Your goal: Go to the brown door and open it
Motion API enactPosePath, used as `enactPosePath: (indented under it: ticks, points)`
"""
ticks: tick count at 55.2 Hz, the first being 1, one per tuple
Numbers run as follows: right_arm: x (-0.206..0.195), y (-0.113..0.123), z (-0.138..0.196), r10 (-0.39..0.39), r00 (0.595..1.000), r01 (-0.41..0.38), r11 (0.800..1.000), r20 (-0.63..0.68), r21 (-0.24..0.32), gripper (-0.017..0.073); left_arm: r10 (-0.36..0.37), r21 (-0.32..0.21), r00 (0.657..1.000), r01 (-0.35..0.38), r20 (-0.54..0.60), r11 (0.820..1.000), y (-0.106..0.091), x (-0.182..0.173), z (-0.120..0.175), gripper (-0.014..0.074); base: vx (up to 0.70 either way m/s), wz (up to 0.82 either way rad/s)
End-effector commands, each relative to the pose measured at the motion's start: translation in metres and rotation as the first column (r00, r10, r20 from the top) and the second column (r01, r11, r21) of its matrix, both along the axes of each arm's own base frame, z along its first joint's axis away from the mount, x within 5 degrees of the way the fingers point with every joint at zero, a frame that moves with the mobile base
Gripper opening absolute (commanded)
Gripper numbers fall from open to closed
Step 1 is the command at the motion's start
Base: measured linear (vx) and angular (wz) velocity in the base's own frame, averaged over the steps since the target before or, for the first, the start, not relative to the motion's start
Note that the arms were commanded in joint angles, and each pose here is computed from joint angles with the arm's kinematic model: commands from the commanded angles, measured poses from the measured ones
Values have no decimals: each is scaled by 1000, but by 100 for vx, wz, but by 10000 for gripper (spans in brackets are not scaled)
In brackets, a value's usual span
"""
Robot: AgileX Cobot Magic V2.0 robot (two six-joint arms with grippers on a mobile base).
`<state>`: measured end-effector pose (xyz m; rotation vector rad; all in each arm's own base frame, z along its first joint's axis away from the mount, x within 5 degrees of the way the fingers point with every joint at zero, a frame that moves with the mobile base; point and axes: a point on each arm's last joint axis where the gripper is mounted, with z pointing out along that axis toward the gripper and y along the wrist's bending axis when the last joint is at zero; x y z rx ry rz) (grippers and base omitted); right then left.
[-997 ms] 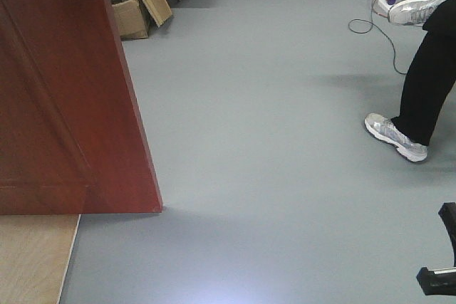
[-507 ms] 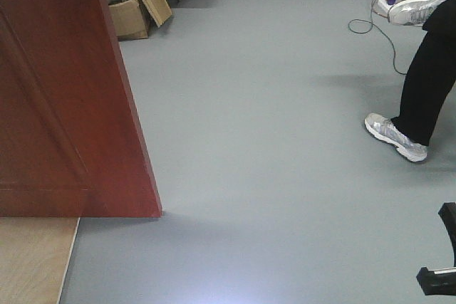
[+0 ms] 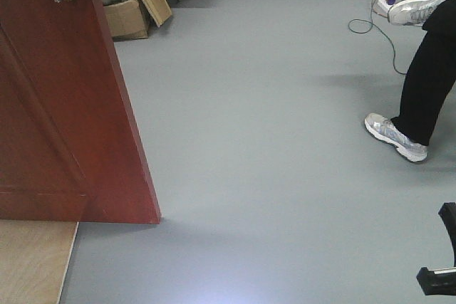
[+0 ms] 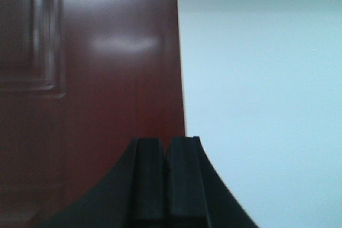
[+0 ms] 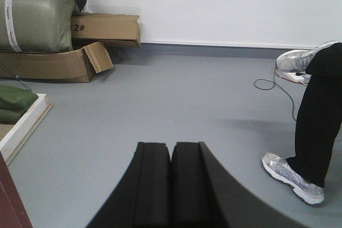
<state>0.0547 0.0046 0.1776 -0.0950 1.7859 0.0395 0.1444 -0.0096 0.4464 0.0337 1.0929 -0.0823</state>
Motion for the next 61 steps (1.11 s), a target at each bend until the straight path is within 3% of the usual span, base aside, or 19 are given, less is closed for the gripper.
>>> enactPosePath:
  ticks: [1, 18, 26, 29, 38, 44, 47, 61]
  points:
    - [1, 0, 7, -1, 996, 2, 1000, 92, -5, 0, 44, 12, 997, -45, 63, 999, 6, -31, -21, -3, 0, 0]
    - [1, 0, 7, -1, 996, 2, 1000, 92, -5, 0, 86, 10, 994, -86, -63, 996, 10, -90, -137, -3, 0, 0]
    - [1, 0, 7, -1, 996, 2, 1000, 92, -5, 0, 23, -71, 999, -26, -43, 997, 8, -103, -178, -3, 0, 0]
    - [1, 0, 7, -1, 996, 2, 1000, 92, -5, 0, 6, -75, 999, -10, -51, 997, 7, -102, -191, -3, 0, 0]
    - [1, 0, 7, -1, 996, 2, 1000, 92, -5, 0, 4, -57, 991, -12, -137, 998, 7, -94, -214, -3, 0, 0]
    - [1, 0, 6, -1, 996, 2, 1000, 91, -5, 0, 14, -53, 969, -28, -248, 998, 8, -91, -223, -3, 0, -1]
    - [1, 0, 6, -1, 996, 2, 1000, 91, -5, 0, 22, -49, 941, -41, -337, 998, 8, -90, -232, -3, 0, 0]
    - [1, 0, 6, -1, 996, 2, 1000, 91, -5, 0, 32, -42, 896, -56, -442, 998, 9, -89, -242, -3, 0, 0]
